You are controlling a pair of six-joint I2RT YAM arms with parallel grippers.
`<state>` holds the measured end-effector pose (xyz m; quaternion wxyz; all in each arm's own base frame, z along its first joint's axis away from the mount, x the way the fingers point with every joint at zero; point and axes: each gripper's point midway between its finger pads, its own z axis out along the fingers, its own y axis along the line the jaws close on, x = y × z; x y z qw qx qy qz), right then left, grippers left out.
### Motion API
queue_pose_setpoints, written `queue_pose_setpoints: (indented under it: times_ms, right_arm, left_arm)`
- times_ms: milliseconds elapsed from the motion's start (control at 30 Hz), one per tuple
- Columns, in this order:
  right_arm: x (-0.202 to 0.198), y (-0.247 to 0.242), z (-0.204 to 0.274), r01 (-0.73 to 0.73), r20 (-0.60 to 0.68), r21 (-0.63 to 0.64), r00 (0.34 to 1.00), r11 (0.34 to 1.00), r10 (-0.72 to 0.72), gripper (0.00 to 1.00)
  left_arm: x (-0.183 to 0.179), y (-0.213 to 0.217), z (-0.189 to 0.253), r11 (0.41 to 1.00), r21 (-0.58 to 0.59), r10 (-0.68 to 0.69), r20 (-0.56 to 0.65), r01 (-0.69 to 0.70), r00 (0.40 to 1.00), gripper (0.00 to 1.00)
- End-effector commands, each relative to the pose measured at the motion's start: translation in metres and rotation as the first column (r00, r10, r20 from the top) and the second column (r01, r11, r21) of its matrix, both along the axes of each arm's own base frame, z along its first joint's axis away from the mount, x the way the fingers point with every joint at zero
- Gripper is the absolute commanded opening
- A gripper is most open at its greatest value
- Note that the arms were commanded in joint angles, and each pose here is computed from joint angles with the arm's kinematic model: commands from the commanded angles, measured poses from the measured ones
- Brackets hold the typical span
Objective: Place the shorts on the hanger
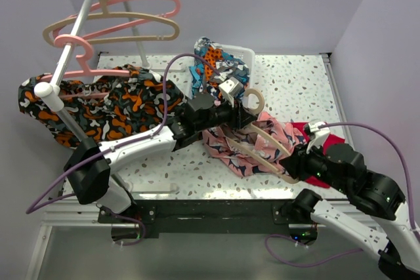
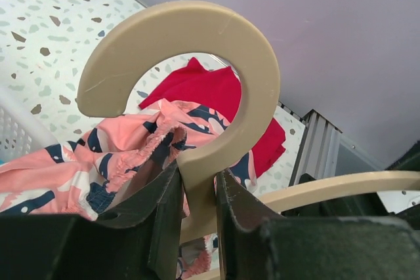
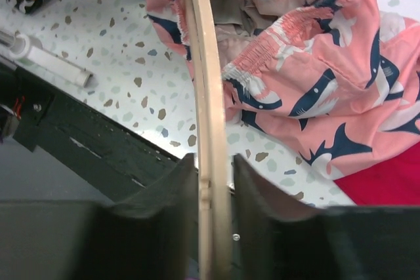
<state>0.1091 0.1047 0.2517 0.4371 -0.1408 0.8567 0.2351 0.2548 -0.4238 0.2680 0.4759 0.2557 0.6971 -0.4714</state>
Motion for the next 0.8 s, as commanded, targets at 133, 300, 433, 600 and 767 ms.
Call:
queue_pose_setpoints:
  times_ms: [133,300,433,600,767]
  right_arm:
    - [0.023,-0.045,0.030,0.299,0.061,-0.039,0.953,0.954,-0.296,0.67]
    - [0.041,-0.073,0.044,0.512,0.096,-0.083,0.858,0.855,-0.505,0.71]
    - [0.066,-0.045,0.040,0.505,0.083,-0.105,0.863,0.857,-0.498,0.70]
    - [0.098,0.004,0.025,0.421,0.049,-0.149,0.907,0.895,-0.418,0.70]
    - [0.127,0.025,0.007,0.360,-0.045,-0.086,0.930,0.929,-0.365,0.66]
  left_arm:
    - [0.005,0.010,0.016,0.999,-0.006,0.039,0.096,-0.039,0.995,0.00]
    - [0.003,0.014,0.016,0.999,-0.004,0.044,0.117,-0.044,0.992,0.00]
    - [0.000,0.017,0.017,0.999,-0.013,0.039,0.130,-0.037,0.991,0.00]
    - [-0.010,0.016,0.022,0.999,-0.032,-0.003,0.157,0.008,0.988,0.00]
    - [-0.019,0.018,0.026,0.999,-0.032,-0.033,0.187,0.040,0.982,0.00]
